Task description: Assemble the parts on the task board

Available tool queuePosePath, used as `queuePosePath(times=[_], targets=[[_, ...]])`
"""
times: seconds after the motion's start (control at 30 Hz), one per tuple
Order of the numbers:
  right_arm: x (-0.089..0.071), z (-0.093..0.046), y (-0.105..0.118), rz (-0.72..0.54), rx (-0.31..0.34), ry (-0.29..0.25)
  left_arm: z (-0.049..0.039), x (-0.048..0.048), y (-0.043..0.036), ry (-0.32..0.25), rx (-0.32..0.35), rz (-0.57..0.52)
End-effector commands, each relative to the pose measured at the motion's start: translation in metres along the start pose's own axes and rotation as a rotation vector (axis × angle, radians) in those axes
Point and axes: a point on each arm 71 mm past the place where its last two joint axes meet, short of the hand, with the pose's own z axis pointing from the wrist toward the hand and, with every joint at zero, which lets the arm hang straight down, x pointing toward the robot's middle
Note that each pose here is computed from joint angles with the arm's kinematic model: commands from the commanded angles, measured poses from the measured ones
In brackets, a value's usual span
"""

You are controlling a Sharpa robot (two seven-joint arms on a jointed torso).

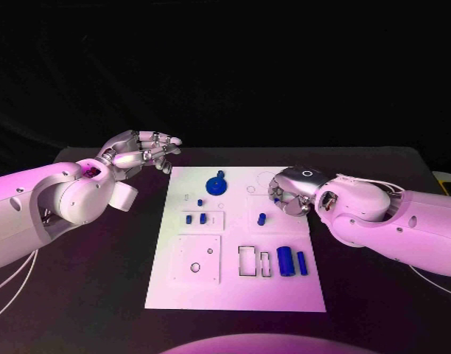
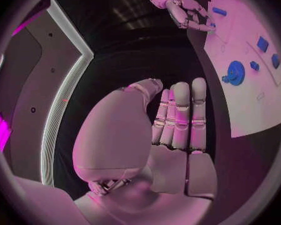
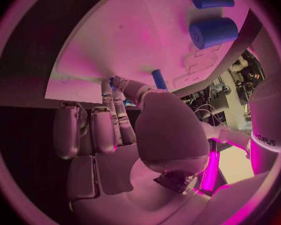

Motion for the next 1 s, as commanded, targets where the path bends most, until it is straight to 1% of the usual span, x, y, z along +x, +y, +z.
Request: queuePosePath(times=[0.03, 0.37, 0.53, 0.63, 0.73, 0.83, 1.0], targets=[[-0.002, -0.001, 0.003, -0.001, -0.008, -0.028, 0.0003, 0.0020, -0.0011, 0.020, 0.004, 0.001], [-0.011, -0.003, 0.003, 0.022, -0.015, -0.076, 0.0004, 0.0013, -0.0010, 0.018, 0.004, 0.002], [-0.021, -0.009, 0.003, 0.045, -0.025, -0.105, 0.0005, 0.0003, -0.0009, 0.016, 0.004, 0.002], [-0.026, -0.013, 0.008, 0.063, -0.041, -0.125, 0.0005, -0.0001, -0.0008, 0.015, 0.003, 0.003], [-0.032, -0.016, 0.019, 0.086, -0.074, -0.147, 0.0008, 0.0002, -0.0007, 0.016, 0.004, 0.002], [-0.036, -0.017, 0.035, 0.111, -0.118, -0.165, 0.0016, 0.0011, -0.0006, 0.018, 0.005, 0.002], [-0.036, -0.016, 0.061, 0.147, -0.189, -0.182, 0.0034, 0.0031, -0.0002, 0.023, 0.007, 0.000]])
